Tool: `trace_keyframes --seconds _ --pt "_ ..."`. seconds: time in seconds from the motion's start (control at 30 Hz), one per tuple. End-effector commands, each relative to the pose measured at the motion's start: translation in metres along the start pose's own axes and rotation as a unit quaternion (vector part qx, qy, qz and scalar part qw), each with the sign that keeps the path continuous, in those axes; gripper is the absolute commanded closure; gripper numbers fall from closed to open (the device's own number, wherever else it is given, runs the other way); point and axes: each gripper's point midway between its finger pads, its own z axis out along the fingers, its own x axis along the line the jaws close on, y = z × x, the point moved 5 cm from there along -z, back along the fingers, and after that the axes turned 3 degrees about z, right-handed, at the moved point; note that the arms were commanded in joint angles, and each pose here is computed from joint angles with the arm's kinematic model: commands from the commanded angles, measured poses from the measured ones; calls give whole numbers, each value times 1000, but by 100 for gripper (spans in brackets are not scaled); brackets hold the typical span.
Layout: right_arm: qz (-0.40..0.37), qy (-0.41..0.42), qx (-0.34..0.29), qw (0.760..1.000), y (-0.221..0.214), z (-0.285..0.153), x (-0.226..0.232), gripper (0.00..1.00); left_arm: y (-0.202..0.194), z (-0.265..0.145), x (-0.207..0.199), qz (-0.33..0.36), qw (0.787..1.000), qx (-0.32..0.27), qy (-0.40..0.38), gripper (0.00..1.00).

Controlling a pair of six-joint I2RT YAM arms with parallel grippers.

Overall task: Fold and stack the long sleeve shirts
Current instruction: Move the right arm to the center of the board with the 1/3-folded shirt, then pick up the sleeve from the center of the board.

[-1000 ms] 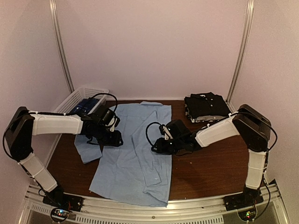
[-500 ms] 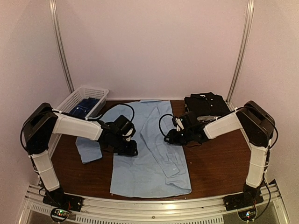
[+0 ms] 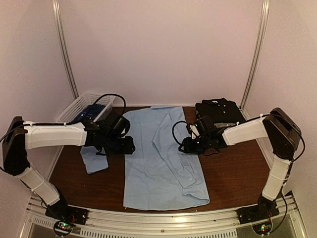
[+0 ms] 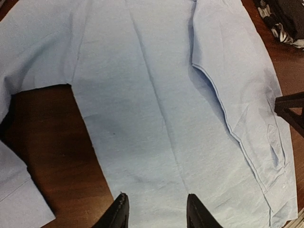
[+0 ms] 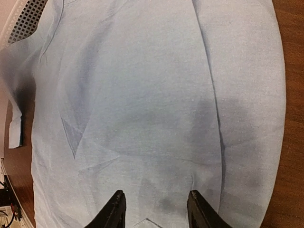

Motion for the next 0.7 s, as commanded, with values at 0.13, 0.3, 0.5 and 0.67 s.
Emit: trace_keyframes --seconds 0.13,0.3,0.5,0.67 --pt "-35 25 -60 997 26 -51 42 49 -28 -36 62 -54 990 -13 129 53" --pt "-43 48 -97 993 39 -81 60 43 -48 -45 91 -90 983 -14 163 48" --pt "-45 66 -121 989 43 -105 71 40 -54 -36 108 -93 981 -6 173 41" --pt "-41 73 -123 989 39 -110 72 40 -49 -20 116 -78 981 8 180 39"
